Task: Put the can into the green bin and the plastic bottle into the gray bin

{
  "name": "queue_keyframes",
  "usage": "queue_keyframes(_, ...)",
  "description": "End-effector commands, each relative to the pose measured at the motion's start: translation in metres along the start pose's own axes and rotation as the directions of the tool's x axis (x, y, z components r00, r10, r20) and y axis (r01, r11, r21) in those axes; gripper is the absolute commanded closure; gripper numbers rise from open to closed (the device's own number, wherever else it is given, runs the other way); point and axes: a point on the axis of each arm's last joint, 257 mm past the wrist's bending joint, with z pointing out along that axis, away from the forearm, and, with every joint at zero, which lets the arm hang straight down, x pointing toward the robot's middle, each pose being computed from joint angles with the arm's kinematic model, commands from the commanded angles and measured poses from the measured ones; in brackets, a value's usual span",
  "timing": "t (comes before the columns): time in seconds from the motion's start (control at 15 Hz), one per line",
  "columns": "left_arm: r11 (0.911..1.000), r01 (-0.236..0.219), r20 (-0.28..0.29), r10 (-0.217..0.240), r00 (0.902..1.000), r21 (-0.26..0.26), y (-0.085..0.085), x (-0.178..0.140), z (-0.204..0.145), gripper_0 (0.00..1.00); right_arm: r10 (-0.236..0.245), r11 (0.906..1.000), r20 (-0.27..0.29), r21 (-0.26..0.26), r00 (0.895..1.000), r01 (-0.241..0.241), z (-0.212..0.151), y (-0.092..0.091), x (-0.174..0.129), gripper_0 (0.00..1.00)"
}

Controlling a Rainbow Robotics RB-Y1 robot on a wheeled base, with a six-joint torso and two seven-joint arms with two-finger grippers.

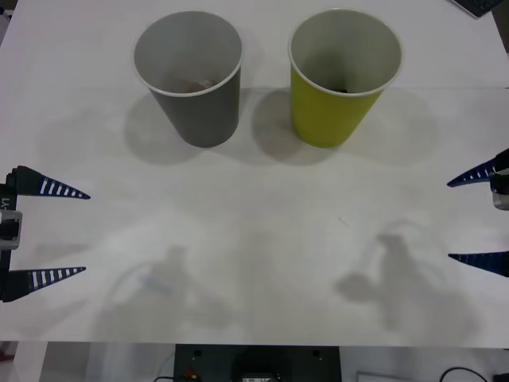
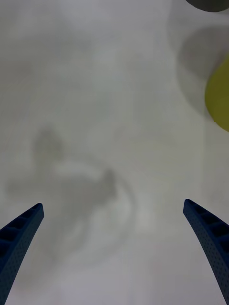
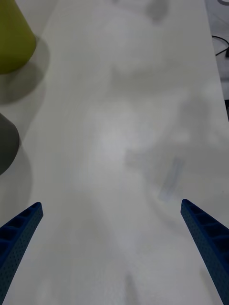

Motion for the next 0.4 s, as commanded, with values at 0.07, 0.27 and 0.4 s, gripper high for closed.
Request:
queue_keyframes(0.07,1.0,0.0,0.0,0.0,1.0,0.0,0.0,0.0,0.0,0.0,-0.015,0.9999,-0.003,0.001,1.0,0.015,0.0028,0.0038,0.0013,0.0)
queue_keyframes(0.27,1.0,0.0,0.0,0.0,1.0,0.0,0.0,0.0,0.0,0.0,-0.021,0.9998,-0.001,0.0,1.0,0.021,0.0036,0.0042,0.0012,0.0)
queue_keyframes(0.4,1.0,0.0,0.0,0.0,1.0,0.0,0.0,0.0,0.0,0.0,-0.021,0.9998,-0.001,0.0,1.0,0.021,0.0036,0.0042,0.0012,0.0)
